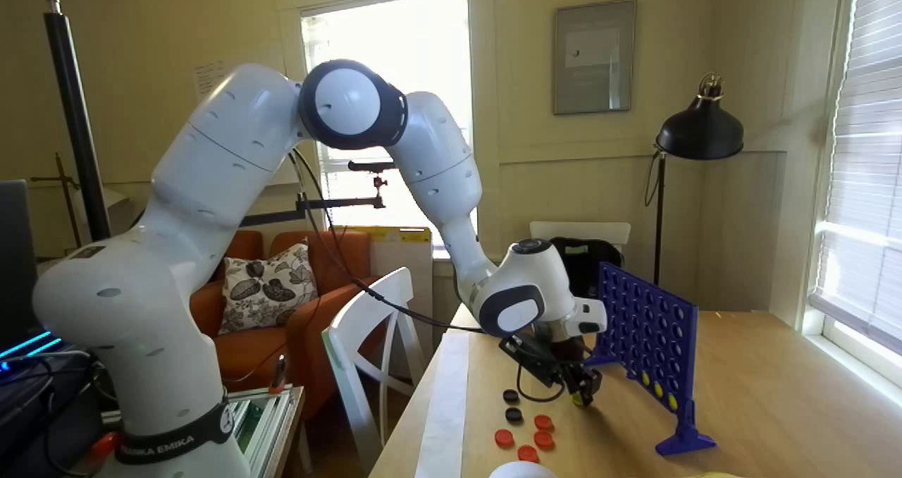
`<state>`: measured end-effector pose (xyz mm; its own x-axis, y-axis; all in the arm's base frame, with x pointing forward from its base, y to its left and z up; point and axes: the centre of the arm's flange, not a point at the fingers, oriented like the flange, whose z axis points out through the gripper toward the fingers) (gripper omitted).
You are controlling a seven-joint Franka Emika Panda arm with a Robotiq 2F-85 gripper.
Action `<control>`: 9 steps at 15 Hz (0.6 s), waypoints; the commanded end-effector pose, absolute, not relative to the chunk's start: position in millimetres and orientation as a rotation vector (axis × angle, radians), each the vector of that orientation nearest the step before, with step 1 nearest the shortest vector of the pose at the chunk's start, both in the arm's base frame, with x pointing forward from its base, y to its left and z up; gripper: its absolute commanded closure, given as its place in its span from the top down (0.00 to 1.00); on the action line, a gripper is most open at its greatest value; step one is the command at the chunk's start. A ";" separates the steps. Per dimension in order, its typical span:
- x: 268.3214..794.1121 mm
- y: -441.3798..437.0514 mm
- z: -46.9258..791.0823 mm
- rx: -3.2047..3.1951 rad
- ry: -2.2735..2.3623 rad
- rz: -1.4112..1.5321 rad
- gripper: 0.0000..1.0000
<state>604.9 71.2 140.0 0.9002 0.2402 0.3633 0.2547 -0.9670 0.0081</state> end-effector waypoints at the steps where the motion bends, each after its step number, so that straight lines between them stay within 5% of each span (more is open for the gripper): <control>1: 604.5 69.0 135.7 -3.016 -0.386 -0.586 0.11; 9: 596.4 75.1 153.9 -2.989 -0.388 -0.688 0.11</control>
